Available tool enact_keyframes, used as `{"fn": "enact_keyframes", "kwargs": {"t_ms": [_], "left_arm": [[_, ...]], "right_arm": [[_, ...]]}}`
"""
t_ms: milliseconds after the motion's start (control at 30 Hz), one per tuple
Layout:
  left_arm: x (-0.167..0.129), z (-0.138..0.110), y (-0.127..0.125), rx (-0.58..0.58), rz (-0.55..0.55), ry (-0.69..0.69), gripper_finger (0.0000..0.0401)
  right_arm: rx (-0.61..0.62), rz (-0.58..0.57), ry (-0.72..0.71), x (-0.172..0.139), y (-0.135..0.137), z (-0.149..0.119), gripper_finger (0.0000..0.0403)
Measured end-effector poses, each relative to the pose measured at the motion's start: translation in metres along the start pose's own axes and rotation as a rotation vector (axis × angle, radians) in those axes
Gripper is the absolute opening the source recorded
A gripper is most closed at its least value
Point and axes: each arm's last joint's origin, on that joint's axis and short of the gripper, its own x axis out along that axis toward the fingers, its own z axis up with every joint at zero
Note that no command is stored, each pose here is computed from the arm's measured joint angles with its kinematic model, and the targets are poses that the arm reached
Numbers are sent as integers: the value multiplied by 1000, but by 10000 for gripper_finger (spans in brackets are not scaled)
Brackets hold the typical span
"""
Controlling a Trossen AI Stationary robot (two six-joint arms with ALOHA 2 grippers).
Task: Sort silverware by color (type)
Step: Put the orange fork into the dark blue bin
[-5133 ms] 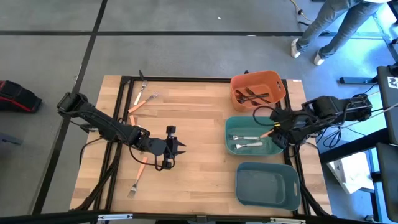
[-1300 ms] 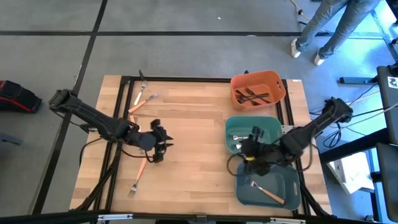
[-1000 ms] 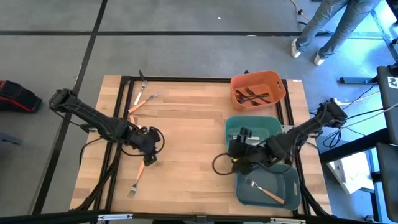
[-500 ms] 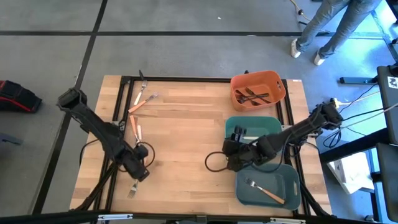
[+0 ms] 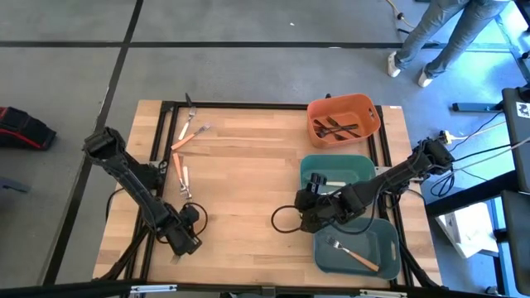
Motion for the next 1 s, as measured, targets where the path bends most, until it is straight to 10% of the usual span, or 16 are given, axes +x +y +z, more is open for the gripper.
{"fn": "enact_keyframes", "kwargs": {"t_ms": [1000], "left_arm": [[-5, -11, -11, -59, 44, -4, 110]], "right_arm": [[14, 65, 0, 2, 4, 2, 227]]}}
